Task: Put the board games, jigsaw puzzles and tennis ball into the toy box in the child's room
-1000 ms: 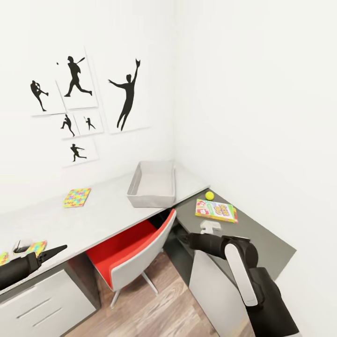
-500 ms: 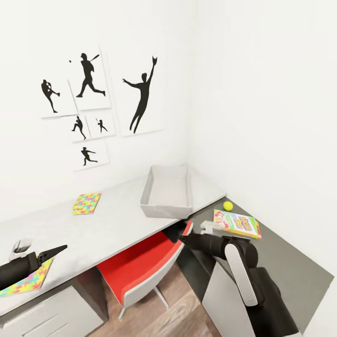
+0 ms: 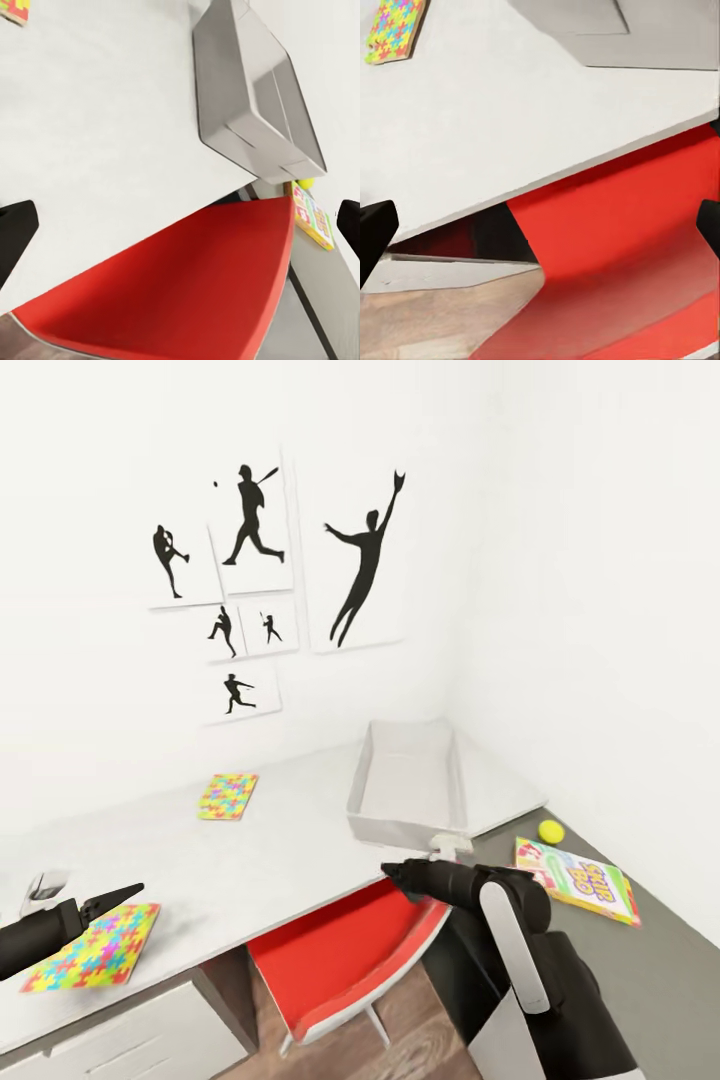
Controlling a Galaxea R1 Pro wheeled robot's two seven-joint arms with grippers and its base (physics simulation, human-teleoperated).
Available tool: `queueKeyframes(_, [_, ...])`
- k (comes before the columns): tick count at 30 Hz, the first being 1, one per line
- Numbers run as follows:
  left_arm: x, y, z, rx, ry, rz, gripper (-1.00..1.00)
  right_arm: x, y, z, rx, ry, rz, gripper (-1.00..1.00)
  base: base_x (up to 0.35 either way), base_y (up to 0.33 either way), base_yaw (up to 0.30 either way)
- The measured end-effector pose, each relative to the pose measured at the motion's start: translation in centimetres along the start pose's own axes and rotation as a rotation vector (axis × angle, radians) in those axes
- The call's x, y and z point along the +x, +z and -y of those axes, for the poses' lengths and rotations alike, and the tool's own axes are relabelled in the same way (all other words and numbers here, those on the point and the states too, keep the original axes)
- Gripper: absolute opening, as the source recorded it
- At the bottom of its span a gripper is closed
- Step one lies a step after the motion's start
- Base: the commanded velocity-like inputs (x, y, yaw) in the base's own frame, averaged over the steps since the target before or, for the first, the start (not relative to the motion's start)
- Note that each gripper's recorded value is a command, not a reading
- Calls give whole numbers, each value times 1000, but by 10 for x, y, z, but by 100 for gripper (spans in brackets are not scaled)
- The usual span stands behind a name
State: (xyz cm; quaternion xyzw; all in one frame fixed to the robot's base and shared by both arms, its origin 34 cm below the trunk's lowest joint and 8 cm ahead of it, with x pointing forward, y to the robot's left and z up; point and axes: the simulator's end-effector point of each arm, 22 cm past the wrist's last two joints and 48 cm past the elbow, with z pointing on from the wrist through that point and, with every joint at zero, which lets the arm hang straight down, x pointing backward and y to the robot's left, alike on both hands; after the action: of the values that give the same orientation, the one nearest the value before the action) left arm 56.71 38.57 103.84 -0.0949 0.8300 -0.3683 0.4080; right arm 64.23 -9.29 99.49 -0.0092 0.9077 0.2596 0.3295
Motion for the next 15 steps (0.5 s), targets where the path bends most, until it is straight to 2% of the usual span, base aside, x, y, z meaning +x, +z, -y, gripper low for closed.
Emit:
queueKeyframes(6, [1, 1, -1, -2, -2, -3, 100, 0, 2, 7, 3, 23, 6, 100, 248, -34, 254])
queueKeyframes(15, [3, 2, -3, -4, -6, -7, 100, 1, 4, 10, 4, 31, 2, 100, 255, -161, 254])
